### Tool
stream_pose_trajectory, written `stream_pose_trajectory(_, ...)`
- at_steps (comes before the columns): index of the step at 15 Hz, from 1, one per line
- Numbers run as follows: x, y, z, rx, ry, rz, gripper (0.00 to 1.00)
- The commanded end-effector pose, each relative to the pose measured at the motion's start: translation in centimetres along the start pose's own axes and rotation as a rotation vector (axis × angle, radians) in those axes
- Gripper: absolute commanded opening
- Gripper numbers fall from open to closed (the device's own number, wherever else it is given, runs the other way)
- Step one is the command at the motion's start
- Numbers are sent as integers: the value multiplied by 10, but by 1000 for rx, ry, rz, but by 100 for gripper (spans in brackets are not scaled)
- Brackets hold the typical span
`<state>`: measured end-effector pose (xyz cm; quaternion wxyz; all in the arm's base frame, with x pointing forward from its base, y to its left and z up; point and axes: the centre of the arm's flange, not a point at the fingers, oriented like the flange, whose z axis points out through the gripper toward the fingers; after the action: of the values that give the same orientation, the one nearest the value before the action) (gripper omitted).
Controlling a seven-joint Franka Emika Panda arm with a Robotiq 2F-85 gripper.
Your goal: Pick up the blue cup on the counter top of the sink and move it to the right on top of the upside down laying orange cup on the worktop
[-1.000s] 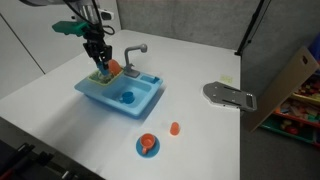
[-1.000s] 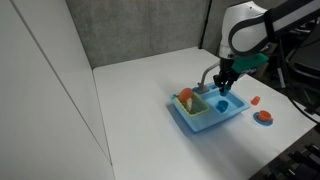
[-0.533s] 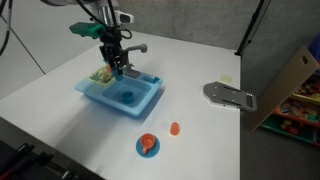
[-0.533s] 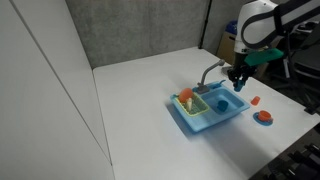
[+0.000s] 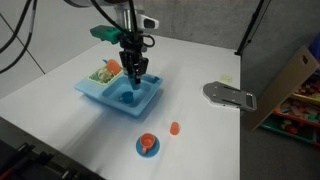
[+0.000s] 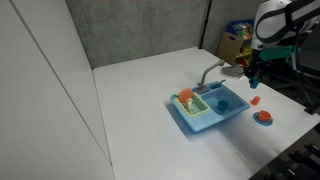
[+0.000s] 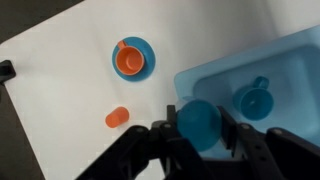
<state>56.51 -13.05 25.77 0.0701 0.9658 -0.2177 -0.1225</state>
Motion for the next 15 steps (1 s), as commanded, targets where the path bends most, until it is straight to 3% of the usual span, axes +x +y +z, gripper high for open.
stream_pose_trajectory(1,15,27,-8,-2,-8,70,17)
stream_pose_trajectory(7,45,66,-17,28,45,152,17)
stream_pose_trajectory(11,64,86,-11,71,29,206,17)
stream_pose_trajectory(12,65,89,-11,100,15,219,17)
stream_pose_trajectory(13,49,84,-7,65,30,193,17)
stream_pose_trajectory(14,51,86,-4,70,27,199,42)
stream_pose_trajectory(15,51,86,-2,69,24,199,42)
